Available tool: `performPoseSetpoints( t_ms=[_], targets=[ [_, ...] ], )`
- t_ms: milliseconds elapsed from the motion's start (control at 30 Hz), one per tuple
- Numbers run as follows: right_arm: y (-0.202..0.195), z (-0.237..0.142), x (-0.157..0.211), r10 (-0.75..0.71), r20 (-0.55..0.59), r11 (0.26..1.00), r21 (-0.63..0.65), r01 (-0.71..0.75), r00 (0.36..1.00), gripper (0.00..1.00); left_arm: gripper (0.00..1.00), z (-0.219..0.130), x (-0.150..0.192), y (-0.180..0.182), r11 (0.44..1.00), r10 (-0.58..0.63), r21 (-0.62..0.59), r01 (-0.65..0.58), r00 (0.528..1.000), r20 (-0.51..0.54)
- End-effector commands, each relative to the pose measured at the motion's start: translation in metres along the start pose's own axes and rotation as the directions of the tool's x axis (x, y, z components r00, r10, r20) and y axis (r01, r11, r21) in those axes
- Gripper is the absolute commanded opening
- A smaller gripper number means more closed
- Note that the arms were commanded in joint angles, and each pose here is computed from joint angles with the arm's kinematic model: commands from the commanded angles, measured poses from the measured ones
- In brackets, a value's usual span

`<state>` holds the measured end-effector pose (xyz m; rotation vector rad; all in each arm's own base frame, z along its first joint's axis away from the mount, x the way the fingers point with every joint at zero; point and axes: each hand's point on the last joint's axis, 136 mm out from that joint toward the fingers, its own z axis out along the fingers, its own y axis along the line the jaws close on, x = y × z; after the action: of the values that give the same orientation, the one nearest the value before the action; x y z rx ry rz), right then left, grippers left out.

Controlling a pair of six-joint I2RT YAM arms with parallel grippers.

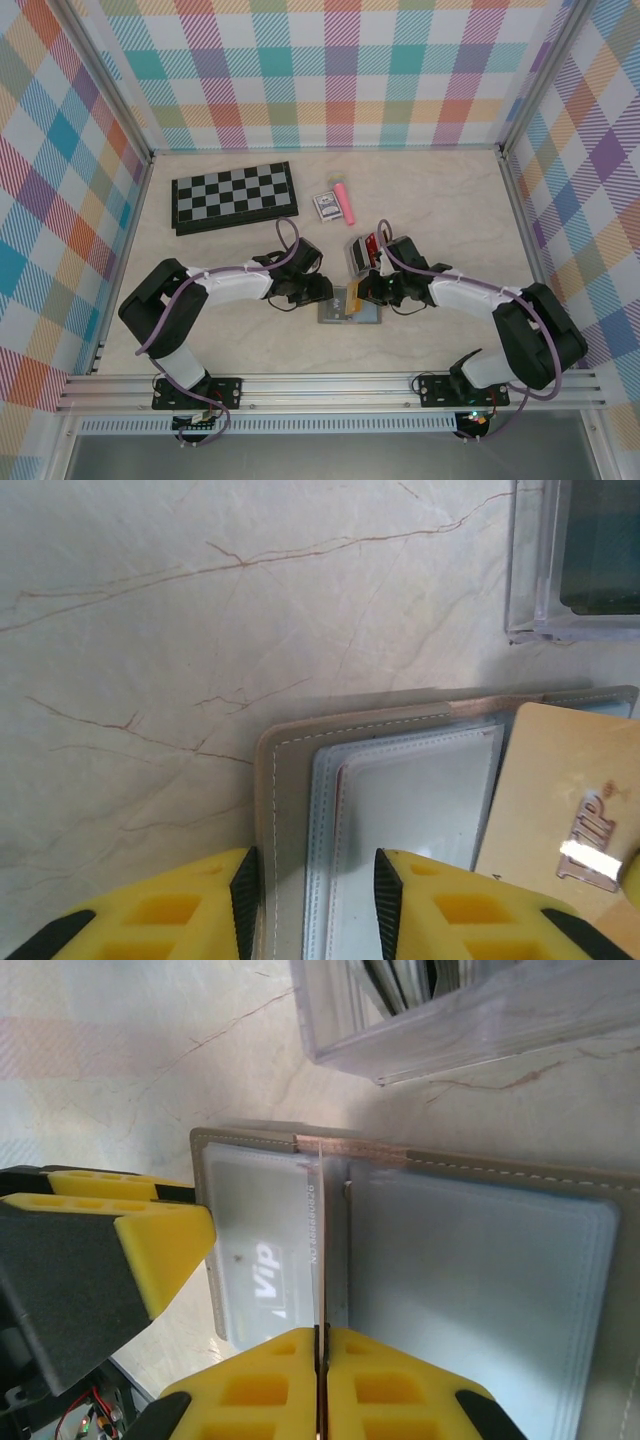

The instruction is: Put the credit cards into the card holder

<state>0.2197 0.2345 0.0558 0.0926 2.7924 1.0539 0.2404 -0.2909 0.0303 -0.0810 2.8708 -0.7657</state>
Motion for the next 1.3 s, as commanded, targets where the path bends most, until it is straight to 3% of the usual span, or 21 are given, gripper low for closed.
performPoseSetpoints(
  t_ms=[0, 200, 567, 1267],
  targets=[
    [-0.001, -0.002, 0.006, -0.029, -0.008, 1.000, 0.003, 0.029, 1.000, 0.09, 0.35, 0.004, 0.013, 0.006, 1.000, 0.012, -0.023, -0.013, 0.999, -0.038],
    [0.001, 0.008, 0.006, -0.014, -0.025, 0.999, -0.034, 0.013, 1.000, 0.09, 0.35, 0.006, 0.015, 0.008, 1.000, 0.014, -0.025, -0.015, 0.999, -0.050],
    [-0.011, 0.002, 0.010, -0.041, -0.021, 0.998, 0.043, 0.042, 0.999, 0.08, 0.31, 0.008, 0.017, 0.011, 0.999, 0.005, -0.032, -0.007, 0.999, -0.054],
    [-0.013, 0.021, 0.023, -0.016, -0.096, 1.000, -0.024, 0.013, 0.995, 0.08, 0.30, 0.011, 0.019, 0.011, 1.000, -0.002, -0.030, 0.000, 0.998, -0.066]
  ],
)
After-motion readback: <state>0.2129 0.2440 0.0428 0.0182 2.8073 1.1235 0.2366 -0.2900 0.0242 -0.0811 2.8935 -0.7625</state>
